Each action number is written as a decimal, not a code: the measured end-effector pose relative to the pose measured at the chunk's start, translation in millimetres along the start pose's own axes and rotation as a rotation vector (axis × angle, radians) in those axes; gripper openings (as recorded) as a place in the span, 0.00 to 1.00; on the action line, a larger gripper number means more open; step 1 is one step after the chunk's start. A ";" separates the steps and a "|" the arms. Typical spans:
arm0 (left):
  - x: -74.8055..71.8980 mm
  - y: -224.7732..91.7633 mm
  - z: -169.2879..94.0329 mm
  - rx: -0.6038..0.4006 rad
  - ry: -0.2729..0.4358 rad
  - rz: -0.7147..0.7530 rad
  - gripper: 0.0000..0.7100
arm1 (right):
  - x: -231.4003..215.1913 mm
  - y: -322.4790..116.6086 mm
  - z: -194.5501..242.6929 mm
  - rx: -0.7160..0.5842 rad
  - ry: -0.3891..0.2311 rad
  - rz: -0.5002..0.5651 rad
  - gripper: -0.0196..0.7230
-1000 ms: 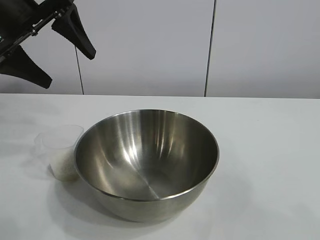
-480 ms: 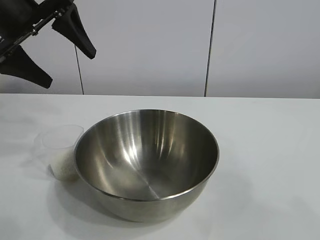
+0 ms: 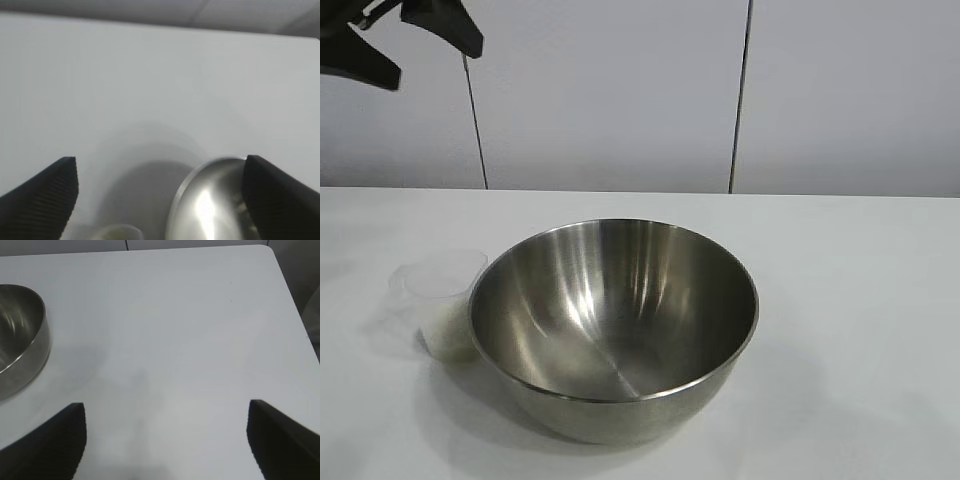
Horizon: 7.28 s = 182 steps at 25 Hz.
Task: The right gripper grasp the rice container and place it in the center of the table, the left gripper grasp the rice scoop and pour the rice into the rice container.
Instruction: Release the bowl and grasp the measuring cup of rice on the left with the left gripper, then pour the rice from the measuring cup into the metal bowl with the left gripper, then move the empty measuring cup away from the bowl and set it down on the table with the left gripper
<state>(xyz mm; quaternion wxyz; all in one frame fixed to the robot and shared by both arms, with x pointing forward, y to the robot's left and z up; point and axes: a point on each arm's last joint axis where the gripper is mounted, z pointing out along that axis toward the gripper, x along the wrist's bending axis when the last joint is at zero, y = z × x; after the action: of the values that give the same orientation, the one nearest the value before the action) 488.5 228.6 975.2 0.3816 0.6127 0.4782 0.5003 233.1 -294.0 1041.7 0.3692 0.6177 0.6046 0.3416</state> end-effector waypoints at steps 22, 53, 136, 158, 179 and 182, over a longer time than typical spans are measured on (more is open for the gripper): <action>-18.5 -130.0 -25.7 0.280 -0.147 0.144 0.87 | -0.1 0.4 0.0 -0.004 -0.001 0.000 0.83; -15.4 -146.4 38.7 0.218 -0.274 0.090 0.85 | -0.1 0.5 0.0 -0.005 -0.001 0.000 0.83; -158.1 37.4 26.2 -0.907 -0.574 2.131 0.01 | -0.1 0.6 0.0 -0.007 -0.002 -0.001 0.82; -156.0 71.5 22.8 -1.053 -0.467 2.305 0.01 | -0.1 0.6 0.0 -0.007 -0.002 -0.001 0.82; -143.8 58.4 -3.5 -0.569 -0.551 0.482 0.01 | -0.1 0.7 0.0 -0.008 -0.002 -0.001 0.82; -116.6 59.5 1.3 -0.483 -0.401 0.102 0.01 | -0.1 0.7 0.0 -0.008 -0.002 -0.001 0.82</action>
<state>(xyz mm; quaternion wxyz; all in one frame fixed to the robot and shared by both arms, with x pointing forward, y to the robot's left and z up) 497.0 100.8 1002.2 0.5772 0.6139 0.2296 0.4870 233.4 -294.1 1042.3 0.3722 0.6163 0.6031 0.3433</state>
